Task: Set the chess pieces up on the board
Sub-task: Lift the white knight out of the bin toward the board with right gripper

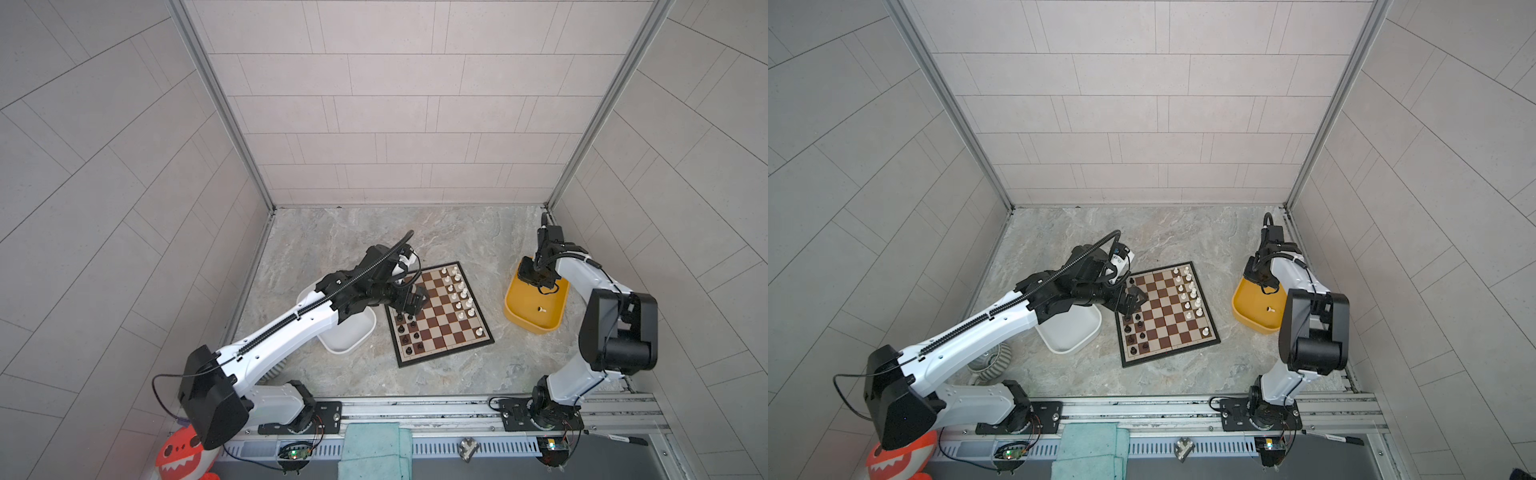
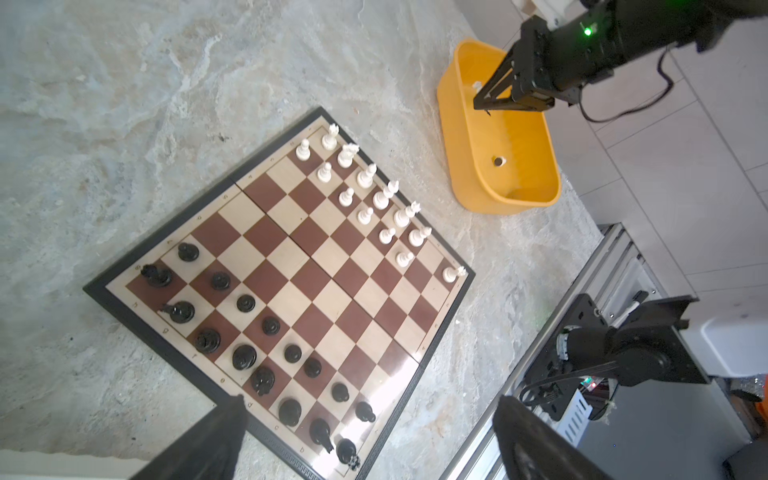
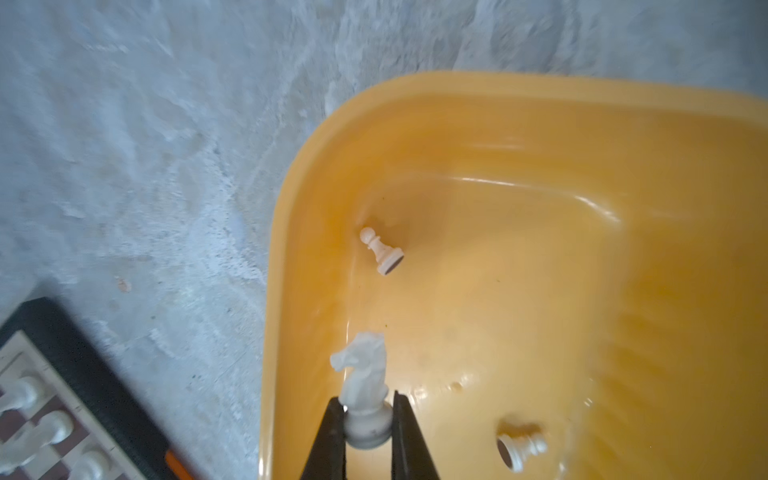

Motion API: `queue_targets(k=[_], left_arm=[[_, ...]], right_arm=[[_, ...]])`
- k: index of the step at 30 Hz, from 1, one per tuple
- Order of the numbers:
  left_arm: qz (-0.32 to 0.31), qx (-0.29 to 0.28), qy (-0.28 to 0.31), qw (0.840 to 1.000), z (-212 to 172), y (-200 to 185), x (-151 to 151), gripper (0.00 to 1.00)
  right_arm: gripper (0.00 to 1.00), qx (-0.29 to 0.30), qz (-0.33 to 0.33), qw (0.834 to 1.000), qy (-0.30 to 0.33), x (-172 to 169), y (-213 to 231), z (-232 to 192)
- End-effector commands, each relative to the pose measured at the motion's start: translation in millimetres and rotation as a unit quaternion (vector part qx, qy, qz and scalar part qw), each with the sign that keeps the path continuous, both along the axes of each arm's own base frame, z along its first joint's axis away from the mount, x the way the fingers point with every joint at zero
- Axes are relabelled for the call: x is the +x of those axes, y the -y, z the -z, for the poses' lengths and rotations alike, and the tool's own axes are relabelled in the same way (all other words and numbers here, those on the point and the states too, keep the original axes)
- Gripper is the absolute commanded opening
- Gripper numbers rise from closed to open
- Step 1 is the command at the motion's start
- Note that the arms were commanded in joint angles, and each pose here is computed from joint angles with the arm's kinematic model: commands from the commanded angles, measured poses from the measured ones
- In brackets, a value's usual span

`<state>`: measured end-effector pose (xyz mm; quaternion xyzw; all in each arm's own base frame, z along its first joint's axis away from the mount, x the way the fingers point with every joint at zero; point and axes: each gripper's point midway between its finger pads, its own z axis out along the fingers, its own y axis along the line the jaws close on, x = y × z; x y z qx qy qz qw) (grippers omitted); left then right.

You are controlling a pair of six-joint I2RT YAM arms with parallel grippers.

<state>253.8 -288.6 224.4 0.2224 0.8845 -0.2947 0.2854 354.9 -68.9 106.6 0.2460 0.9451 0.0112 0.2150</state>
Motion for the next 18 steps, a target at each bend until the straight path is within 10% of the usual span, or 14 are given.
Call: queue_targets(k=[1,6,13,18], left_arm=[[-0.009,-0.031,-0.022,0.999,-13,11,11,0.96],[-0.02,-0.138,-0.07,0.988,-38,27,37,0.92],[-0.026,-0.284,-0.15,0.947,-53,20,86,0.8],[-0.002,-0.254,-0.147,0.956,-44,12,86,0.78]], right_arm=[[0.0,-0.028,0.001,0.999,0.04,-13,-1,-32],[0.0,-0.057,-0.151,0.976,0.144,-2,-79,-93],[0.0,0.016,-0.446,0.843,0.3,-3,-235,-124],[0.0,0.047,-0.553,0.766,0.324,-25,-291,-122]])
